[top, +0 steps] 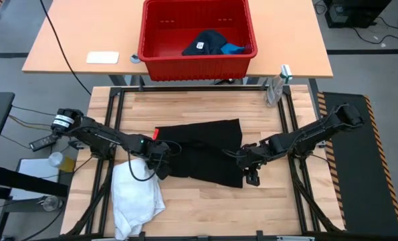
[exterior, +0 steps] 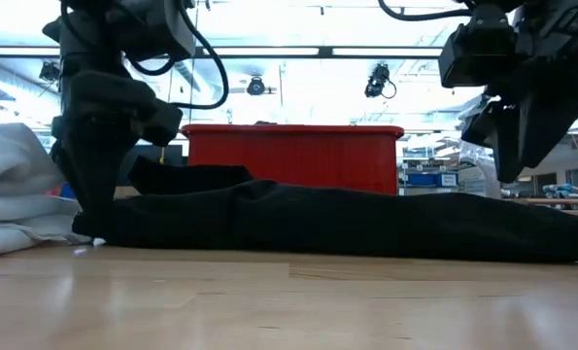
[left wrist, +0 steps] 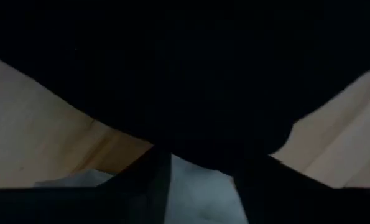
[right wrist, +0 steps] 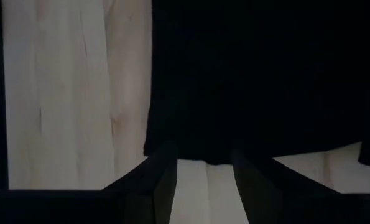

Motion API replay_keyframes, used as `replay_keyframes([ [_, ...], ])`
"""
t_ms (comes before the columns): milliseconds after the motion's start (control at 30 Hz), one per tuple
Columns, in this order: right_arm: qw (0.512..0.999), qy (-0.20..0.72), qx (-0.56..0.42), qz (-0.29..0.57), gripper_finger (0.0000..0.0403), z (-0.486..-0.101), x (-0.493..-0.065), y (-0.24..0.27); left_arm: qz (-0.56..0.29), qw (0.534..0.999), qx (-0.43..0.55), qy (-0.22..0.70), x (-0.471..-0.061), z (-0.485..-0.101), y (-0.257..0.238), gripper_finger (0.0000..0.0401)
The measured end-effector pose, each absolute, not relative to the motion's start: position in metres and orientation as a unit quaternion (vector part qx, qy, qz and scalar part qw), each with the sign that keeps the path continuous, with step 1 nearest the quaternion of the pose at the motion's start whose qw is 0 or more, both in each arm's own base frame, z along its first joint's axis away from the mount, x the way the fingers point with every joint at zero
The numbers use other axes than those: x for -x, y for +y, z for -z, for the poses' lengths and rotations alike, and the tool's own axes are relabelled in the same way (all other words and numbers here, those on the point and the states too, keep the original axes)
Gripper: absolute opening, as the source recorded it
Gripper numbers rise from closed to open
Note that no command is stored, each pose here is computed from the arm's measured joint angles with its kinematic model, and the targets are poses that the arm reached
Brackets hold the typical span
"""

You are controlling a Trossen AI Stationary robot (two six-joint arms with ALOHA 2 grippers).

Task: Fold Laundry from Bin
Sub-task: Fold the black shirt

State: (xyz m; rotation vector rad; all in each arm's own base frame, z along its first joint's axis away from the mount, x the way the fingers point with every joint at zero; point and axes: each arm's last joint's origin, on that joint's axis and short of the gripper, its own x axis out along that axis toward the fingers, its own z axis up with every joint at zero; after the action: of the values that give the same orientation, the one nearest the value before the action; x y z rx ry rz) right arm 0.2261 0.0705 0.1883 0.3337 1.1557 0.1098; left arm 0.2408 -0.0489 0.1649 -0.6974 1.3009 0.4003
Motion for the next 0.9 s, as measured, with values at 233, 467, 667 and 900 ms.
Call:
replay_keyframes([
  [233, 0.810, 0.562, -0.137, -0.097, 0.0160, -0.189, -0.216, 0.088, -0.154, 0.717, 0.318, 0.601, -0.242, -0.178, -0.051, 0.0014],
  [467, 0.867, 0.488, -0.043, -0.091, 0.0160, -0.169, -0.218, 0.104, -0.127, 0.735, 0.276, 0.606, -0.249, -0.198, -0.052, 0.0010],
  [667, 0.900, 0.417, 0.039, -0.119, 0.0160, -0.164, -0.231, 0.116, -0.129, 0.716, 0.248, 0.639, -0.241, -0.196, -0.050, 0.0007],
  [900, 0.857, 0.496, 0.062, -0.130, 0.0154, -0.125, -0.236, 0.115, -0.120, 0.704, 0.210, 0.668, -0.234, -0.195, -0.049, 0.0007],
])
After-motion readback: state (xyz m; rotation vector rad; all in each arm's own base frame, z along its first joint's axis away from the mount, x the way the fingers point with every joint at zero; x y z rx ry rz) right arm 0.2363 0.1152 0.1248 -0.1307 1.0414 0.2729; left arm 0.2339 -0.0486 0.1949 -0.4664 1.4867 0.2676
